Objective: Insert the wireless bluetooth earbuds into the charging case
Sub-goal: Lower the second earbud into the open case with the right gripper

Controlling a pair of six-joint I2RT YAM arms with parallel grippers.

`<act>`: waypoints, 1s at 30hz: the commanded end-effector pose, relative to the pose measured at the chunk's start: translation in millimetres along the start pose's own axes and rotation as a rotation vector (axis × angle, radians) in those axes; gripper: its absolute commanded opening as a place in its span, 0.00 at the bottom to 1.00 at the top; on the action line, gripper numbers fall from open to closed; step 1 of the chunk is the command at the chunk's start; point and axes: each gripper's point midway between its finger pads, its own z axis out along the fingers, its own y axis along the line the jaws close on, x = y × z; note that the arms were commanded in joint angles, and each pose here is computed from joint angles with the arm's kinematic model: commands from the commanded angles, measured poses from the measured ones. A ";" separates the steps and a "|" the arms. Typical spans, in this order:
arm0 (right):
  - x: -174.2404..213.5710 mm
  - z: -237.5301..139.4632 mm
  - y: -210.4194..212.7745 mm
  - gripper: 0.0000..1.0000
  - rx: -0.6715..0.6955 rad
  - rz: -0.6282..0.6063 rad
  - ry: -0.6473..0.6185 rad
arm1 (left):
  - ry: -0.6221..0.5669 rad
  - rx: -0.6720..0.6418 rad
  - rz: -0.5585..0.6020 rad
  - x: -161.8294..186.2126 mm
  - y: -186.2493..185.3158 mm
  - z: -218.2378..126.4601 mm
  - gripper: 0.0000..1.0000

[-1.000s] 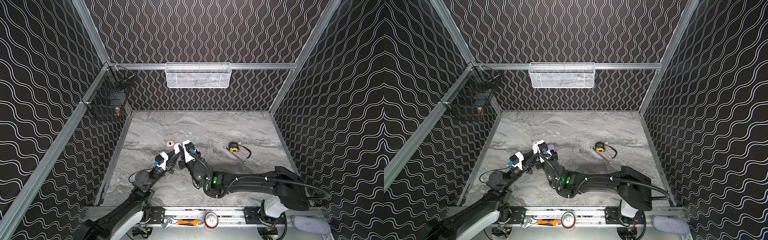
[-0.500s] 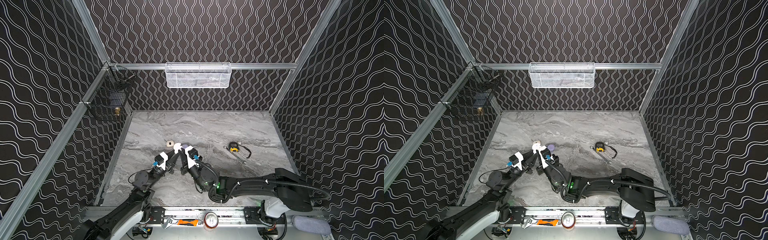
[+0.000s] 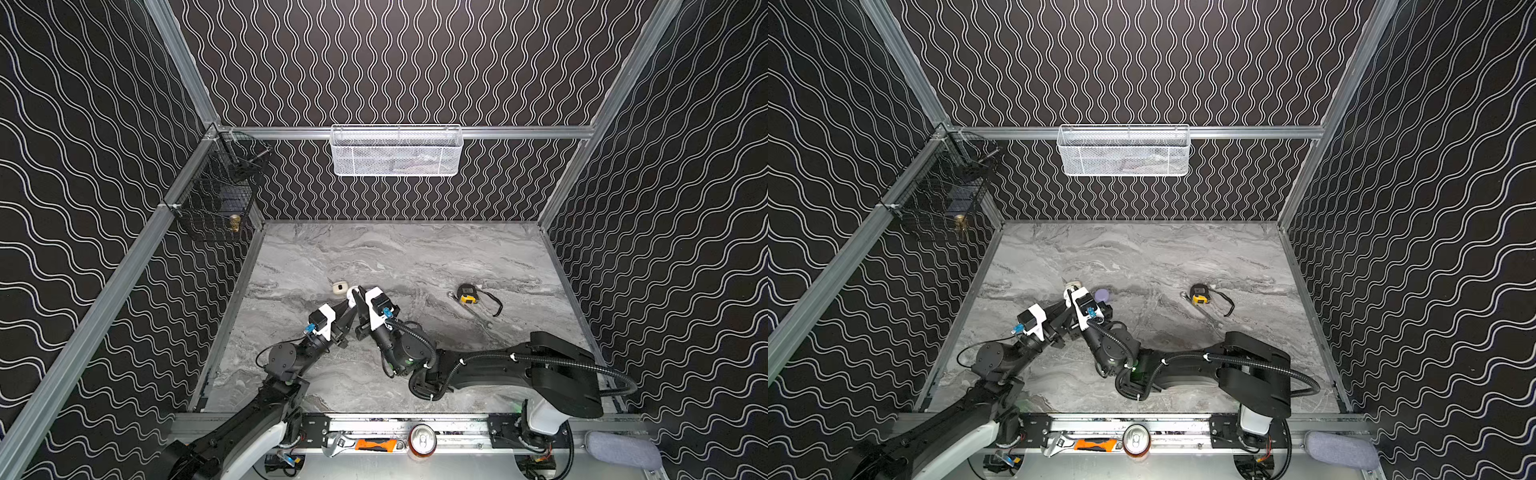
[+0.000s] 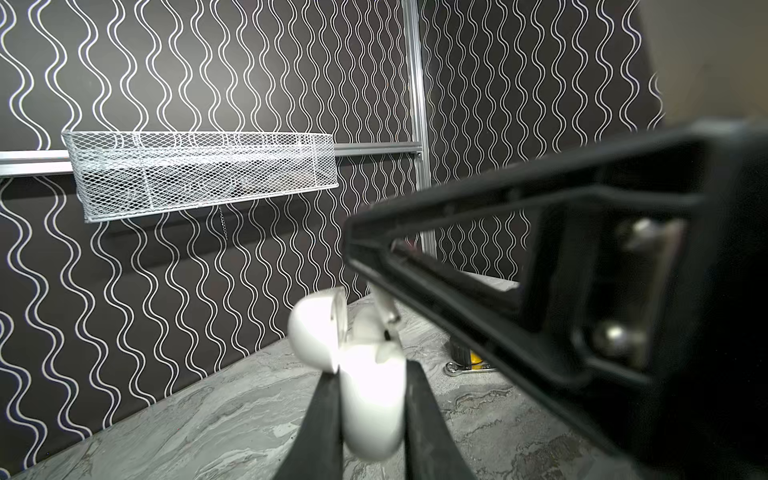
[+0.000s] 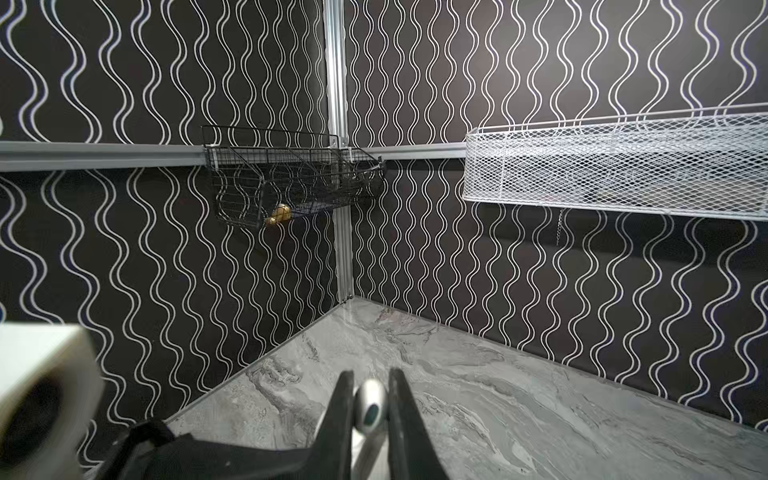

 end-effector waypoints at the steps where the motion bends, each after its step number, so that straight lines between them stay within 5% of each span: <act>1: -12.7 3.4 -2.3 0.00 0.005 0.033 -0.064 | -0.039 -0.001 0.006 -9.5 -0.3 -0.9 0.00; 30: 10.1 -14.8 6.8 0.01 -0.051 0.097 -0.018 | -0.054 0.004 0.018 -11.6 -2.2 -3.1 0.00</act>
